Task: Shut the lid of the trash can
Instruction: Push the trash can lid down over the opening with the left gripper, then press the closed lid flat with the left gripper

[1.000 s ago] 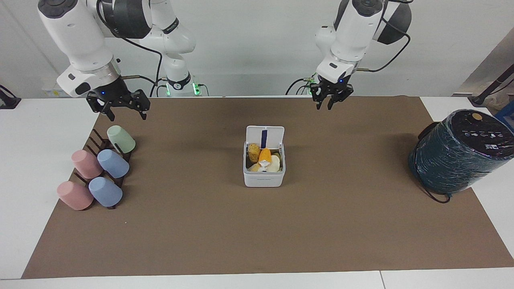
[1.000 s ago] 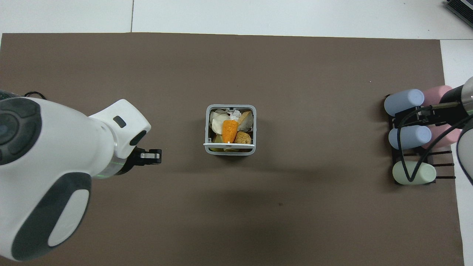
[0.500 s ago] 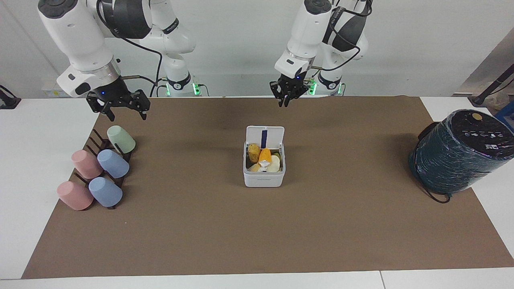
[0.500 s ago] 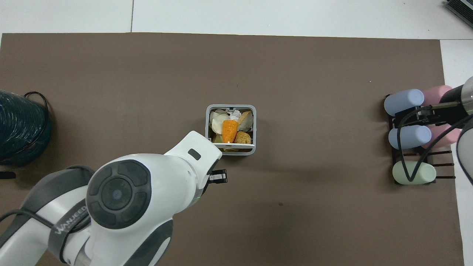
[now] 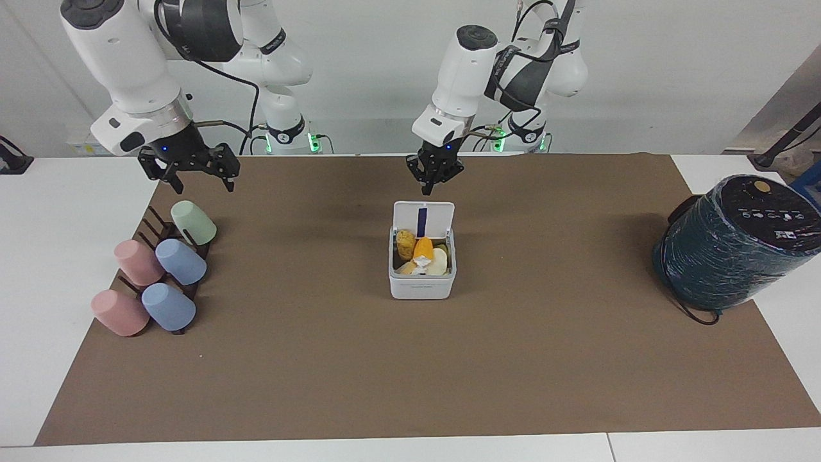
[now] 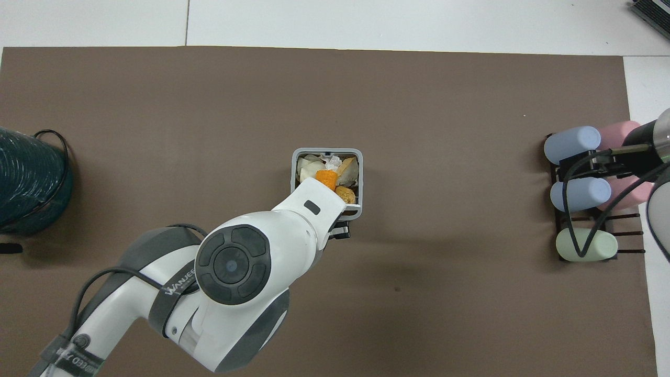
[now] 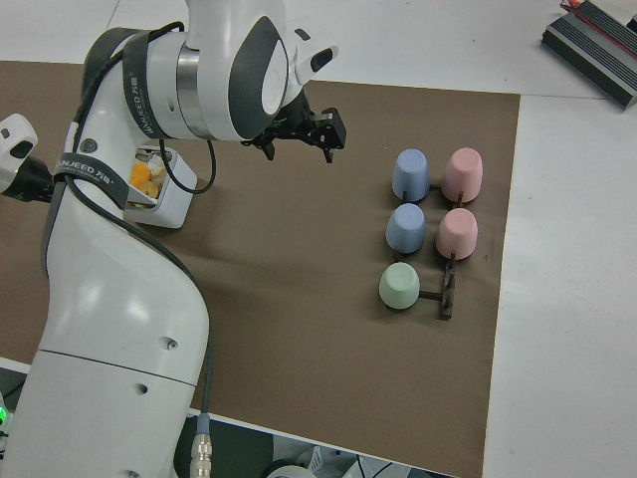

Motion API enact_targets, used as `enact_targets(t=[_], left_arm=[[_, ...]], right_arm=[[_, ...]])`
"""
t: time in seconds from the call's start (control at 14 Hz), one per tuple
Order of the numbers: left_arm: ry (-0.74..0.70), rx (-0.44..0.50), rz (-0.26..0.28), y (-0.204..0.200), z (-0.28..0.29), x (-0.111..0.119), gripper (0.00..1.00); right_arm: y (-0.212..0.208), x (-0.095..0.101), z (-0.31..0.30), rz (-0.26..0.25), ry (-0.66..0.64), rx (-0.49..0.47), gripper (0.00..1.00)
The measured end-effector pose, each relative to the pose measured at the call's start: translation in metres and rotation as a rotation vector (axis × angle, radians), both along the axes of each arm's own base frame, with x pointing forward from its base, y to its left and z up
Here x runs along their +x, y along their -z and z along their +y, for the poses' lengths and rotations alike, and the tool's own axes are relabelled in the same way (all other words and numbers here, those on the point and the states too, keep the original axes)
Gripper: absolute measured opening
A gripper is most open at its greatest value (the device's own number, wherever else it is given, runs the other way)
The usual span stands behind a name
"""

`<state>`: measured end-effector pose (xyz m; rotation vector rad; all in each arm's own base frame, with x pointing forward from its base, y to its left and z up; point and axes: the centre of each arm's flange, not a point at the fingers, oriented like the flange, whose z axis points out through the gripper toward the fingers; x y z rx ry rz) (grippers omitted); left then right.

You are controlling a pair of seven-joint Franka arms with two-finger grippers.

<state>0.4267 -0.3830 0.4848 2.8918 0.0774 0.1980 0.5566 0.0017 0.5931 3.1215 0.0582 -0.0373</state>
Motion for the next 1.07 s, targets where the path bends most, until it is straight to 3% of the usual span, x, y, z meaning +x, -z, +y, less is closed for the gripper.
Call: enact_targets(t=[0.36,0.57,1.07], left_arm=[[-0.079,-0.094,-0.088,0.006,0.006,0.035,0.03],[-0.118,-0.117,-0.11,0.015,0.007,0.057,0.01],[-0.127,-0.101,-0.123,0.054,-0.009,0.081,0.01]], right_arm=[[0.0,0.0,0.0,0.0,0.0,0.0,1.0],[0.0,0.0,0.0,0.0,0.0,0.0,1.0],[0.0,0.0,0.0,0.0,0.0,0.0,1.0]])
